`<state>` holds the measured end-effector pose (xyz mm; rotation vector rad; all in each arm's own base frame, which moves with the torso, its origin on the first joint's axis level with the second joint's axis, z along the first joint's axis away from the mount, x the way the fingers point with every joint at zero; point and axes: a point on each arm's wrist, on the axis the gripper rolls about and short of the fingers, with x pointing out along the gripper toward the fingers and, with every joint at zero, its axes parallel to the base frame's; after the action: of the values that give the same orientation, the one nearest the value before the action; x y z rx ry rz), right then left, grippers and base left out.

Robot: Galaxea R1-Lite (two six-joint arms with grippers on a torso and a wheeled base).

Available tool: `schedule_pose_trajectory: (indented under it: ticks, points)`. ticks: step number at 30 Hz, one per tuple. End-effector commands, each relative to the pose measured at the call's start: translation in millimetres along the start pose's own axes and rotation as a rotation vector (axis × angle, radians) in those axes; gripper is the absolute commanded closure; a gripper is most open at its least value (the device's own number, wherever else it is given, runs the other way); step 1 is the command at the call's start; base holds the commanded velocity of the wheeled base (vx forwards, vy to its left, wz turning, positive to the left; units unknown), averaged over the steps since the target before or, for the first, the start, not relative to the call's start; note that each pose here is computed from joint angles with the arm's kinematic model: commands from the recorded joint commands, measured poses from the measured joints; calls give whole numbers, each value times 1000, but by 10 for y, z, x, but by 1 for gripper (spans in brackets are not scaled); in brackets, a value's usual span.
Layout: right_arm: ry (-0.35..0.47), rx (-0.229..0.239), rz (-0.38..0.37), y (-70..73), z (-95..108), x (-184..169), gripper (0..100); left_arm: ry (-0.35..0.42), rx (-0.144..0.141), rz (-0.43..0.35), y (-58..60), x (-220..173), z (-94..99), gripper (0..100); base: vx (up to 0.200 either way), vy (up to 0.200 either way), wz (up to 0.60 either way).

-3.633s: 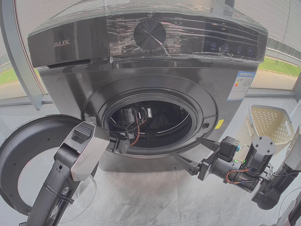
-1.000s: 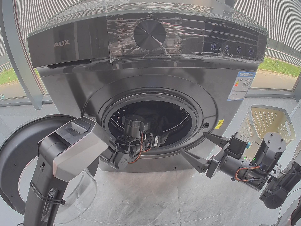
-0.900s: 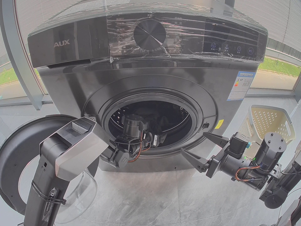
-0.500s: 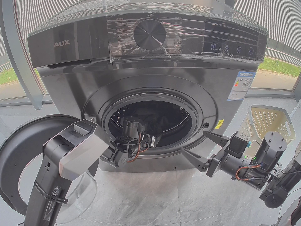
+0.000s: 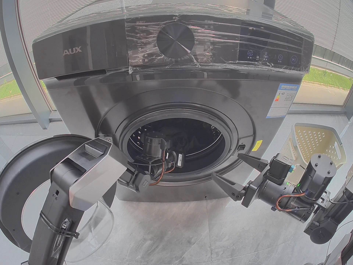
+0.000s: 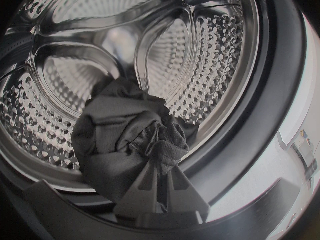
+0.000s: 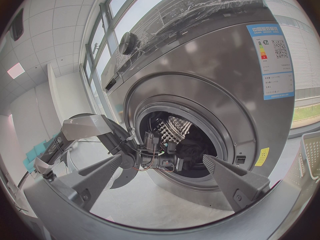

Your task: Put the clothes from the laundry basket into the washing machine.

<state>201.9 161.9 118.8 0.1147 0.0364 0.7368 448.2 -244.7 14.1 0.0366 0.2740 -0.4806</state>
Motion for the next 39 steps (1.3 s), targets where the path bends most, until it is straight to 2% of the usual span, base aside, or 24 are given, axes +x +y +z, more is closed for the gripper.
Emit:
schedule_pose_trajectory:
  ticks: [1,6,11,12,16,22,32,33,37,39]
  points:
    - [-1,0,-1,-4,-2,9,0,-37,-7,23,123,6,125,100,0,0,0]
    - [-2,0,1,0,0,12,0,-51,-10,33,170,26,153,100,0,0,0]
    - [0,0,1,0,-3,14,0,-129,-18,68,272,147,290,100,0,0,0]
    - [0,0,1,0,-3,14,0,-135,-21,83,323,165,306,100,0,0,0]
    - [1,0,0,-1,-7,16,0,-148,-25,99,392,202,319,100,0,0,0]
    - [6,2,3,2,-16,15,0,-192,-32,127,444,297,346,100,0,0,0]
    - [5,2,3,3,-12,13,0,-178,-30,123,404,311,297,100,0,0,0]
    - [3,2,3,3,-11,13,0,-178,-29,120,395,311,297,0,0,0,0]
    - [0,2,2,0,-4,14,0,-164,-31,102,309,290,305,0,0,0,0]
    - [-2,2,2,1,0,12,0,-142,-28,78,230,259,315,0,0,0,0]
